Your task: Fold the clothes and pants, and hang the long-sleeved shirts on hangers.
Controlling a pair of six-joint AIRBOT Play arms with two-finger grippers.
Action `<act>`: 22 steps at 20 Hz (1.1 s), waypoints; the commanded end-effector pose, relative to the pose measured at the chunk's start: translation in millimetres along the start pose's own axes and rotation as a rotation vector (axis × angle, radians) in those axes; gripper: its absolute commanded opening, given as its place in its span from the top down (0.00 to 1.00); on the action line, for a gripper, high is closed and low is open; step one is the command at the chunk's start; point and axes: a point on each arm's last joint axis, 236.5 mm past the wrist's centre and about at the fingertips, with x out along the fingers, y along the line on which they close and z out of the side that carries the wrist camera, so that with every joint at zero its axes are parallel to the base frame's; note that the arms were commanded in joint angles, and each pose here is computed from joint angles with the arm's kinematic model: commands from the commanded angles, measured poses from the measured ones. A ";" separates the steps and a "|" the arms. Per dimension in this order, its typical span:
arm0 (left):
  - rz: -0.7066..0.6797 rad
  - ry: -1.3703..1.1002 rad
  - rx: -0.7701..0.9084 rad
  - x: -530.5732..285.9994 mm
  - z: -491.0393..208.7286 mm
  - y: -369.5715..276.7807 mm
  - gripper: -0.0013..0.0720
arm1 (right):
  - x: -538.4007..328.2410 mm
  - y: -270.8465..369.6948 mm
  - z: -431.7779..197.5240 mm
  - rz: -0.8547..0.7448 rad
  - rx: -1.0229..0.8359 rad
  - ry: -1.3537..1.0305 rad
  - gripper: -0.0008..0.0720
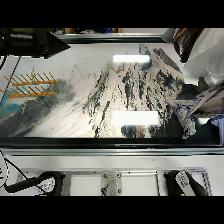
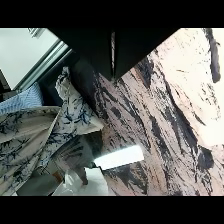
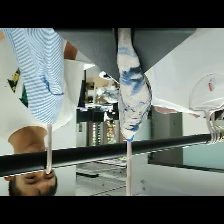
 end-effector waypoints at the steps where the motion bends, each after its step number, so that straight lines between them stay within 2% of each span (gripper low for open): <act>1: -0.002 0.016 0.001 -0.1 -3.8 -0.7 0.96 | 15.5 -14.2 -3.7 -0.060 -0.046 -0.009 0.98; 7: -0.007 0.062 0.001 -0.5 -14.7 -2.0 0.96 | 27.7 -36.1 -22.2 -0.151 -0.080 0.007 0.98; 15: -0.008 0.069 0.001 -0.4 -16.5 -2.1 0.96 | 36.5 -42.8 -48.0 -0.160 -0.152 0.053 0.98; 22: -0.012 0.106 0.001 -1.3 -25.0 -3.1 0.96 | 41.6 -36.6 -68.0 -0.130 -0.136 0.089 0.97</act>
